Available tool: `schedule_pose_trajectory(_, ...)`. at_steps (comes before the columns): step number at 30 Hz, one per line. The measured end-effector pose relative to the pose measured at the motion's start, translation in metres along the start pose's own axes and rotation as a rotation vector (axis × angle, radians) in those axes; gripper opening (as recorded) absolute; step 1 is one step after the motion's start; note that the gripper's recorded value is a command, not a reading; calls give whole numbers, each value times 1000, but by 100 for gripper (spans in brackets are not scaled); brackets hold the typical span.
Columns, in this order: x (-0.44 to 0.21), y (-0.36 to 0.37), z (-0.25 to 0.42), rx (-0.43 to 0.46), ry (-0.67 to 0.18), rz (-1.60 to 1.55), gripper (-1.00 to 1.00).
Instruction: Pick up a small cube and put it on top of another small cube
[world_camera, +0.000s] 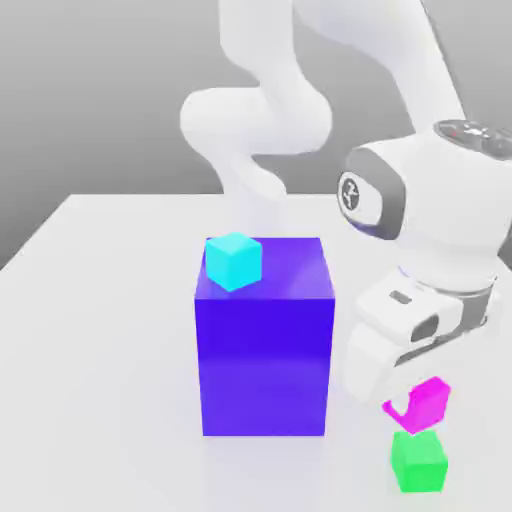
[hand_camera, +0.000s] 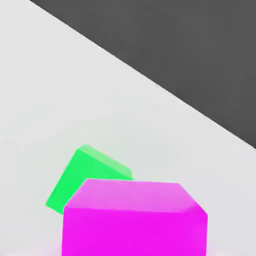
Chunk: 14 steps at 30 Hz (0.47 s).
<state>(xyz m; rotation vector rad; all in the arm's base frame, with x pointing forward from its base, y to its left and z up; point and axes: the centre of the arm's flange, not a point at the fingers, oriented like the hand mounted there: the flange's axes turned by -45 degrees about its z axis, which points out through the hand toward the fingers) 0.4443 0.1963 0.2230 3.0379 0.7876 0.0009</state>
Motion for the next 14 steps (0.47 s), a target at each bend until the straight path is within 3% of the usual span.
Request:
schedule_pose_trajectory(2,0,-2,25,2,1,7,-100)
schedule_pose_trajectory(3,-1,-3,37,3,0,8,100)
schedule_pose_trajectory(10,-1,-3,39,3,0,9,100)
schedule_pose_trajectory(14,-1,-3,-7,2,1,10,100)
